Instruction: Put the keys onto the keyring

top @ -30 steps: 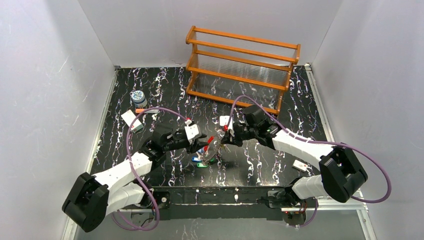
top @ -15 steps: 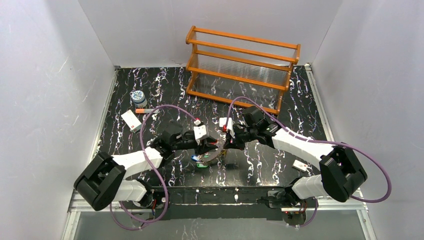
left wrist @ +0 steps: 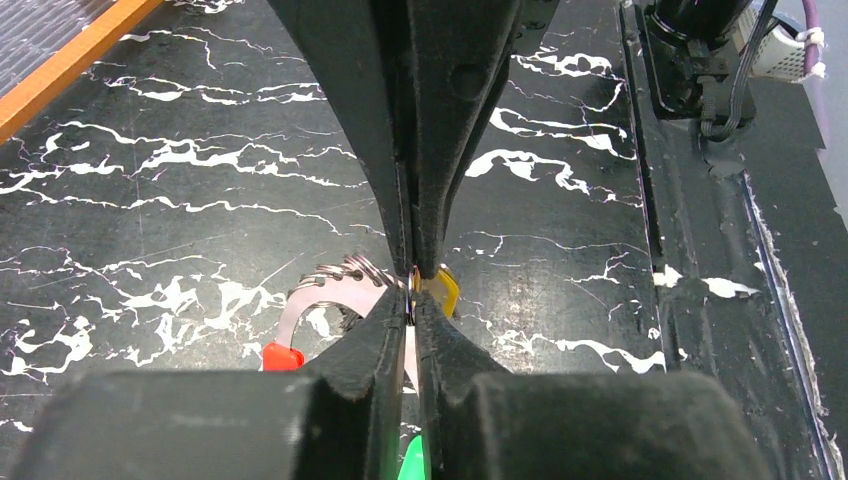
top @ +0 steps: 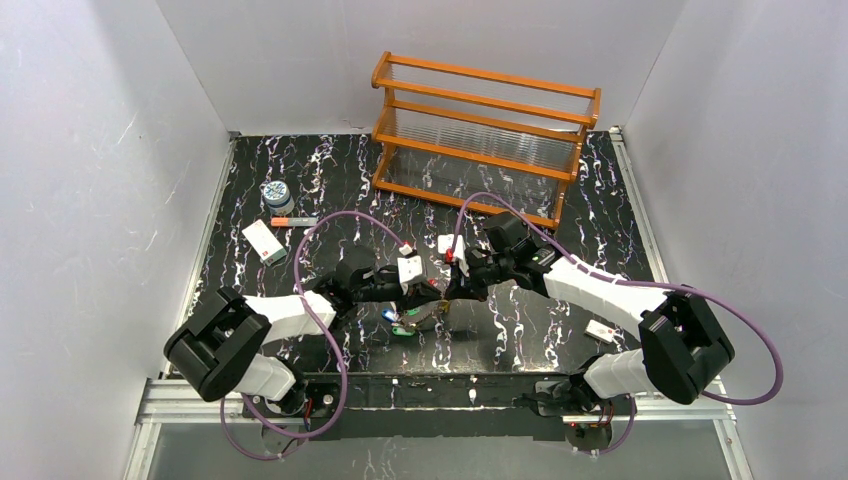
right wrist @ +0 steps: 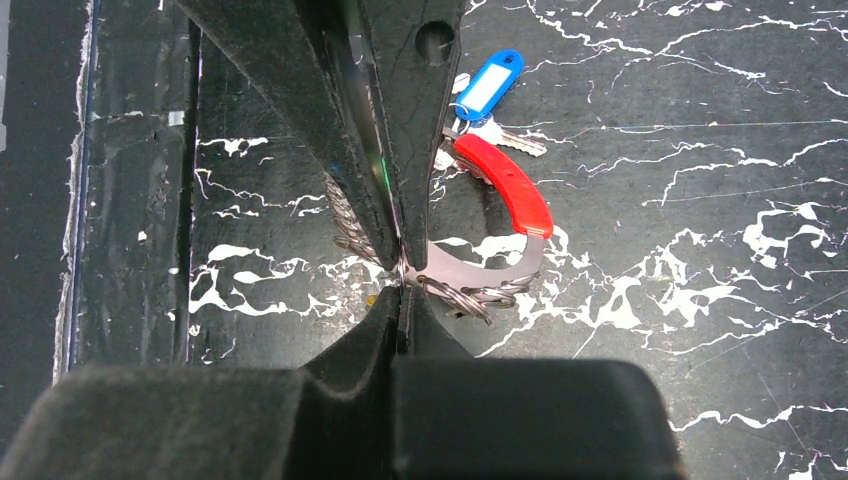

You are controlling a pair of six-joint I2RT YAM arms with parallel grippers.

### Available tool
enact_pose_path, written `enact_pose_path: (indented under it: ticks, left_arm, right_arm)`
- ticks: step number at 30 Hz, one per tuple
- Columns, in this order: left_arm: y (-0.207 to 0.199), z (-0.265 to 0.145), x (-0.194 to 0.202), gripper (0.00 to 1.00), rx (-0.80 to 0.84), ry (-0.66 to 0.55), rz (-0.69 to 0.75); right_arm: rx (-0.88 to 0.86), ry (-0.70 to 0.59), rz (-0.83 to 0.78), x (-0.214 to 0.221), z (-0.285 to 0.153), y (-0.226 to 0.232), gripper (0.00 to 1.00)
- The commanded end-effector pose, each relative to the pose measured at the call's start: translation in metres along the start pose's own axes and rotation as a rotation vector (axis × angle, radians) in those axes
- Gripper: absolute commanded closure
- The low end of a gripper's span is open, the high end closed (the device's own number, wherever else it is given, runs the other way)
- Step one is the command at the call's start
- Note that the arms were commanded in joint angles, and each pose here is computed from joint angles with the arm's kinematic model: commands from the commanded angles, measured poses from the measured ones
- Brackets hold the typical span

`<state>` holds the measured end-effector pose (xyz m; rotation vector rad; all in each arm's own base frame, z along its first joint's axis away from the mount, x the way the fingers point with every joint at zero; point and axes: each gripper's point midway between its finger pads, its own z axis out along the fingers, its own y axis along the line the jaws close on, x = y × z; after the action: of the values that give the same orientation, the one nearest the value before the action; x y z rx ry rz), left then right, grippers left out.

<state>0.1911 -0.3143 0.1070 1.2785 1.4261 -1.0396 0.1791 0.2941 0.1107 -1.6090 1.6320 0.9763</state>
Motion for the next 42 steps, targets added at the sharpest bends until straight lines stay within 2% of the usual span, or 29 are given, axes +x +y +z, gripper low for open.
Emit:
enact_pose_path:
  ticks: [1, 6, 7, 9, 12, 15, 21, 27, 33, 42]
  left_arm:
    - [0.004, 0.006, -0.018, 0.98, 0.014, -0.04, 0.056]
    - [0.006, 0.004, -0.017, 1.0, -0.005, -0.037, 0.047]
    - [0.007, 0.004, -0.017, 1.0, -0.014, -0.036, 0.039]
    - [0.008, 0.001, -0.017, 1.0, -0.035, -0.037, 0.027]
    - [0.008, -0.003, -0.016, 1.0, -0.06, -0.04, 0.0]
    - [0.004, -0.006, -0.019, 1.0, -0.061, -0.072, -0.014]
    - [-0.002, -0.014, -0.037, 1.0, -0.088, -0.198, -0.002]
    - [-0.007, -0.028, -0.065, 1.0, -0.117, -0.375, 0.056]
    - [-0.012, -0.029, -0.074, 1.0, -0.089, -0.417, 0.082]
    - [-0.016, -0.029, -0.072, 1.0, -0.072, -0.414, 0.082]
  right_arm:
    - [-0.009, -0.058, -0.043, -0.025, 0.0, -0.003, 0.99]
    - [0.025, -0.063, -0.032, -0.028, 0.0, -0.01, 0.99]
    - [0.043, -0.064, -0.03, -0.028, 0.0, -0.013, 0.95]
    - [0.092, -0.085, -0.033, -0.031, -0.003, -0.018, 0.78]
    - [0.146, -0.149, -0.041, -0.036, -0.01, -0.023, 0.6]
    - [0.142, -0.25, -0.029, -0.038, -0.021, -0.018, 0.49]
    - [0.096, -0.405, -0.06, -0.048, -0.04, -0.005, 0.49]
    - [-0.025, -0.501, -0.206, -0.062, -0.049, 0.024, 0.59]
    - [-0.122, -0.532, -0.249, -0.069, -0.049, 0.036, 0.6]
    - [-0.081, -0.539, -0.238, -0.075, -0.043, 0.018, 0.59]
